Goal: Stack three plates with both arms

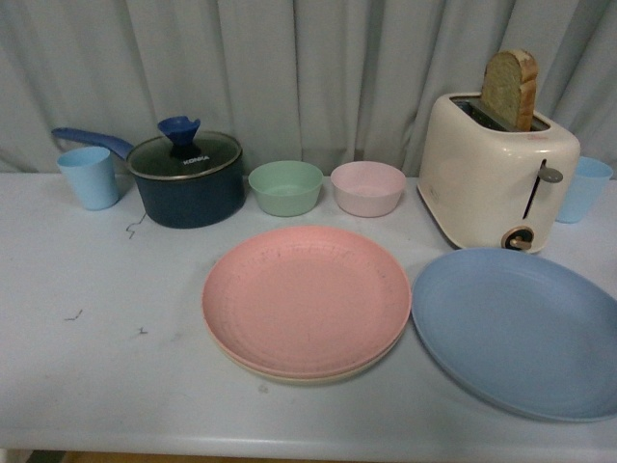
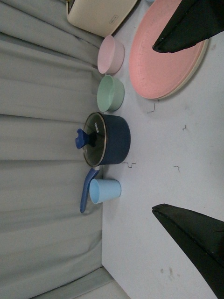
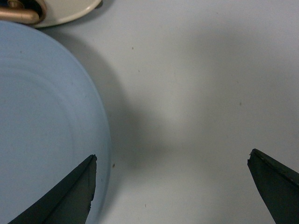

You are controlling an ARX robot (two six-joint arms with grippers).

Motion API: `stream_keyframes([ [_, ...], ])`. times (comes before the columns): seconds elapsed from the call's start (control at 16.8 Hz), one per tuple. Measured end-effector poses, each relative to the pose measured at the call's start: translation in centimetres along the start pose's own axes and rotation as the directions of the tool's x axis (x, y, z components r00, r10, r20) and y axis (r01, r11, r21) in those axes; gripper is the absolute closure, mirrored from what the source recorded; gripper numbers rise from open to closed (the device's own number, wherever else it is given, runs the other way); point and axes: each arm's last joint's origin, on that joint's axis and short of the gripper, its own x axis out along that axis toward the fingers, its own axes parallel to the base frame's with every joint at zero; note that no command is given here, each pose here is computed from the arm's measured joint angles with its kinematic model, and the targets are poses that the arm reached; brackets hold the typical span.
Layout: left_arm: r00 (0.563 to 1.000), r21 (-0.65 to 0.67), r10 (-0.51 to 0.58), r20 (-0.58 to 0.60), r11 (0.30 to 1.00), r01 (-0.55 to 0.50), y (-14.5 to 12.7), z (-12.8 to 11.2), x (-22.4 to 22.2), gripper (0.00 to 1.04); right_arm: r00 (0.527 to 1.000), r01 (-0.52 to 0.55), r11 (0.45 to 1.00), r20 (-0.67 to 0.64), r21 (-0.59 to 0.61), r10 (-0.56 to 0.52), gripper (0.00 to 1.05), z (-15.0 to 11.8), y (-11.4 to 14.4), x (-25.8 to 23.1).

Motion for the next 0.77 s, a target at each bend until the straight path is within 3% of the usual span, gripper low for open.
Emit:
stream_keyframes([
  [0.18,1.0,0.0,0.0,0.0,1.0,0.0,0.0,0.0,0.0,0.07,1.0,0.018,0.999,0.005,-0.029,-0.018,0.06,0.8,0.7,2.2],
  [0.36,1.0,0.0,0.0,0.0,1.0,0.0,0.0,0.0,0.0,0.07,0.999,0.025,0.999,-0.029,-0.032,-0.026,0.1,-0.2,0.9,4.1],
  [0.77,1.0,0.0,0.0,0.0,1.0,0.0,0.0,0.0,0.0,0.07,0.998,0.054,0.998,-0.021,-0.037,-0.055,0.85,-0.5,1.3,5.1],
])
